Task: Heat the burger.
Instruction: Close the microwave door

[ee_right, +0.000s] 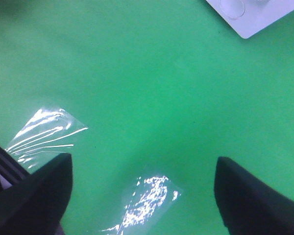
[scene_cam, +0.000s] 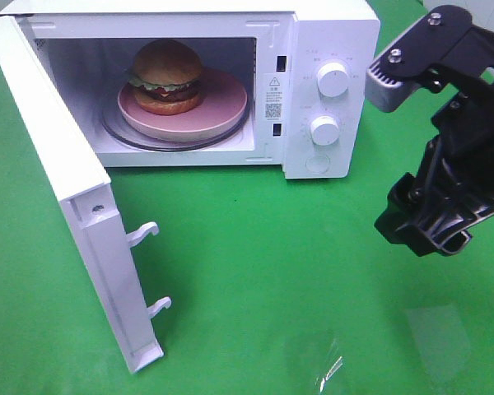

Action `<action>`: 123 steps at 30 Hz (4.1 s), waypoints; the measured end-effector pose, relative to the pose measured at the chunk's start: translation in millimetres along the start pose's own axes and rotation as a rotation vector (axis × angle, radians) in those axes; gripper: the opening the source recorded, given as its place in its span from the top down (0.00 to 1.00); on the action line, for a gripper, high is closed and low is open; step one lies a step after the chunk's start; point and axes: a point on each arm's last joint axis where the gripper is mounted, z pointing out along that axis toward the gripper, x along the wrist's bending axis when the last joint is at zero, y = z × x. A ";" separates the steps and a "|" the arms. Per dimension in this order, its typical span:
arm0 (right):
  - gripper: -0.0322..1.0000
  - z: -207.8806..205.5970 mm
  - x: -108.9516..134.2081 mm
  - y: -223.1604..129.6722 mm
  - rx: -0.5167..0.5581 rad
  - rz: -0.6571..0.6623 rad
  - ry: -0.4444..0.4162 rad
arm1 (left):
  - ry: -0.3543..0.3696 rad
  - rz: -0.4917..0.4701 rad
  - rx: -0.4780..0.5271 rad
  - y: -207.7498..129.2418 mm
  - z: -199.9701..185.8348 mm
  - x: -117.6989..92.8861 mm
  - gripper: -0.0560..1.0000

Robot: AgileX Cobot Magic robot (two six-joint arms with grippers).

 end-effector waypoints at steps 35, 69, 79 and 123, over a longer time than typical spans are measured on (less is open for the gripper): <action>0.23 -130.6 -29.6 -115.9 -0.373 0.546 -0.271 | 0.000 0.000 0.000 0.0 0.0 0.0 0.01; 0.23 -119.8 12.7 -192.0 -0.558 0.640 -0.404 | 0.000 0.000 0.000 0.0 0.0 0.0 0.01; 0.23 -119.8 12.7 -192.0 -0.558 0.640 -0.404 | 0.000 0.000 0.000 0.0 0.0 0.0 0.01; 0.24 -119.8 12.7 -192.0 -0.558 0.640 -0.404 | 0.000 0.000 0.000 0.0 0.0 0.0 0.01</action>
